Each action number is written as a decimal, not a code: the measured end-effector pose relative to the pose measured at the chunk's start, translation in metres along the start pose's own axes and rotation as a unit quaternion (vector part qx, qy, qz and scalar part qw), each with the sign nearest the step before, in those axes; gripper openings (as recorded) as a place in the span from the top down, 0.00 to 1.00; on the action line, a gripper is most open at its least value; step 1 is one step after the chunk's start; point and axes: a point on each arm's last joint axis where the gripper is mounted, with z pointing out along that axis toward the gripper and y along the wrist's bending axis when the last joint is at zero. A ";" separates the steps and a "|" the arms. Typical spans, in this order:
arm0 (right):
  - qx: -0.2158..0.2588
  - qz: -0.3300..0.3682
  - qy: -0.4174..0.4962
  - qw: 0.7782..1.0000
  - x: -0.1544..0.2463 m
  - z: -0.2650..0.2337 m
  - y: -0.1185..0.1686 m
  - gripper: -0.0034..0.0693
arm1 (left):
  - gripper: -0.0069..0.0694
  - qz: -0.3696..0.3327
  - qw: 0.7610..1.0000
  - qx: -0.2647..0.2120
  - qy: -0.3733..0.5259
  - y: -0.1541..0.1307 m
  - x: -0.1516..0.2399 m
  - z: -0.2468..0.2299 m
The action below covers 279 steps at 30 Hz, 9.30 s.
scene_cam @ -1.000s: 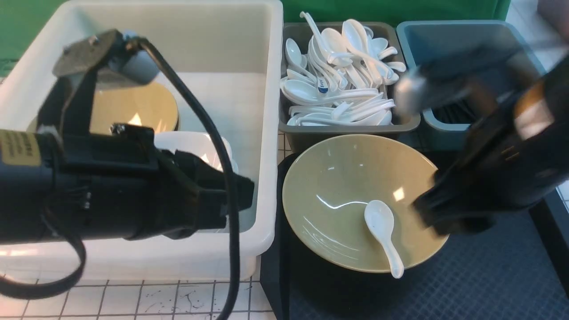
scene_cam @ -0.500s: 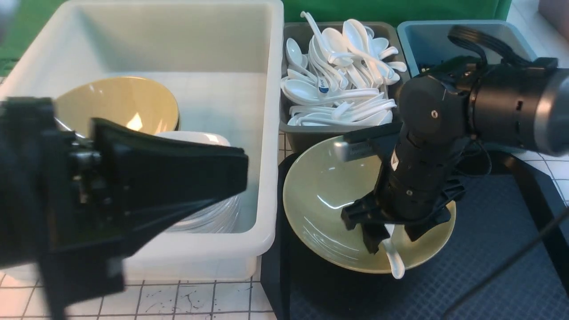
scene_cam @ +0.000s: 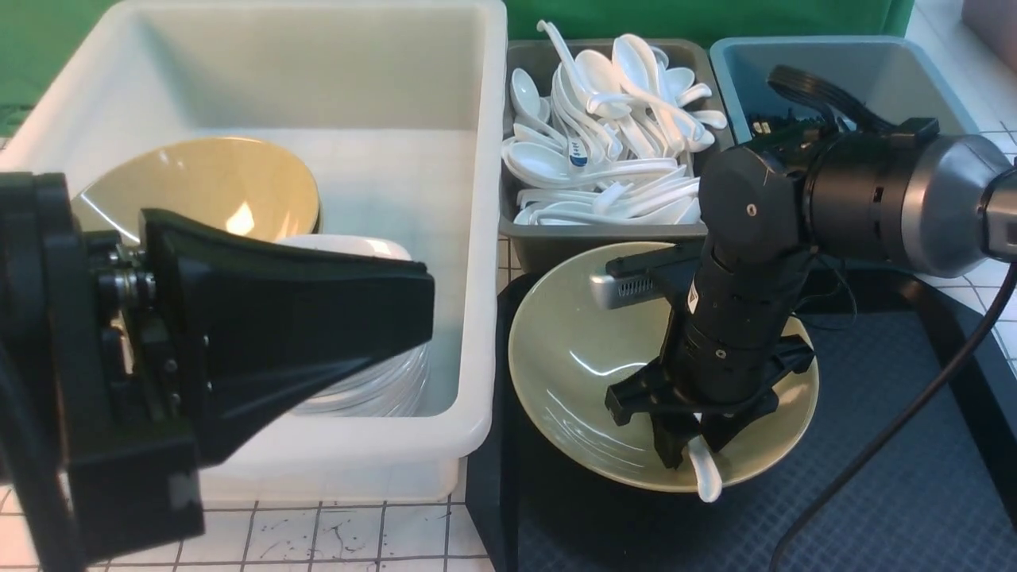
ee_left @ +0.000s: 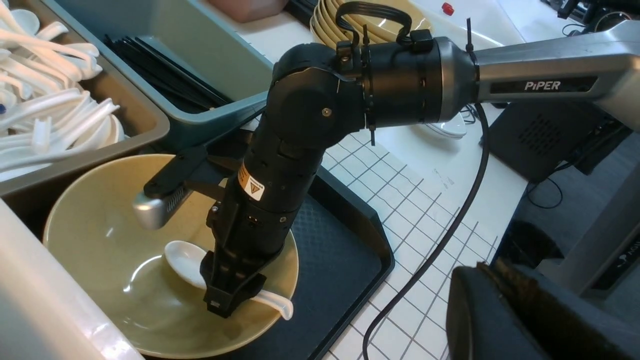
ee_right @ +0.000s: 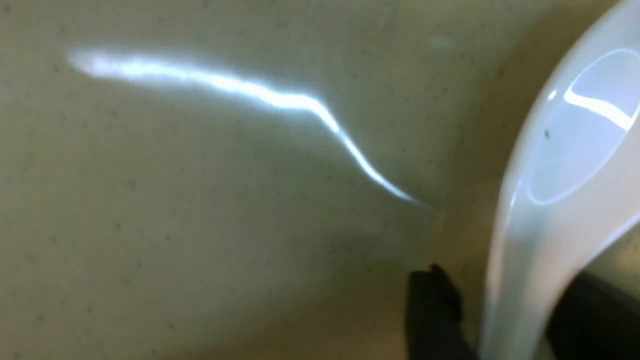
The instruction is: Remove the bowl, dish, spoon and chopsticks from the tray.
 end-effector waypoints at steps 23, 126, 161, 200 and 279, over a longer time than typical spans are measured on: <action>-0.005 -0.050 -0.372 0.927 -0.077 -0.160 -0.034 0.73 | 0.91 0.030 0.990 -0.115 -0.081 0.020 -0.015 -0.004; -0.049 0.137 -0.088 0.986 -0.008 -0.005 -0.107 0.28 | 0.91 0.041 0.999 -0.025 0.012 0.004 0.002 -0.001; -0.139 -0.179 -0.387 0.894 -0.039 -0.252 0.059 0.88 | 0.91 -0.028 0.957 -0.258 -0.128 0.004 0.007 -0.111; -0.347 -0.182 -0.512 0.765 -0.171 -0.088 0.183 0.87 | 0.91 -0.051 0.945 -0.298 -0.126 0.004 0.021 -0.133; -0.130 -0.289 -0.316 0.894 0.076 -0.270 0.071 0.92 | 0.91 -0.085 0.952 -0.148 -0.254 0.042 0.117 -0.040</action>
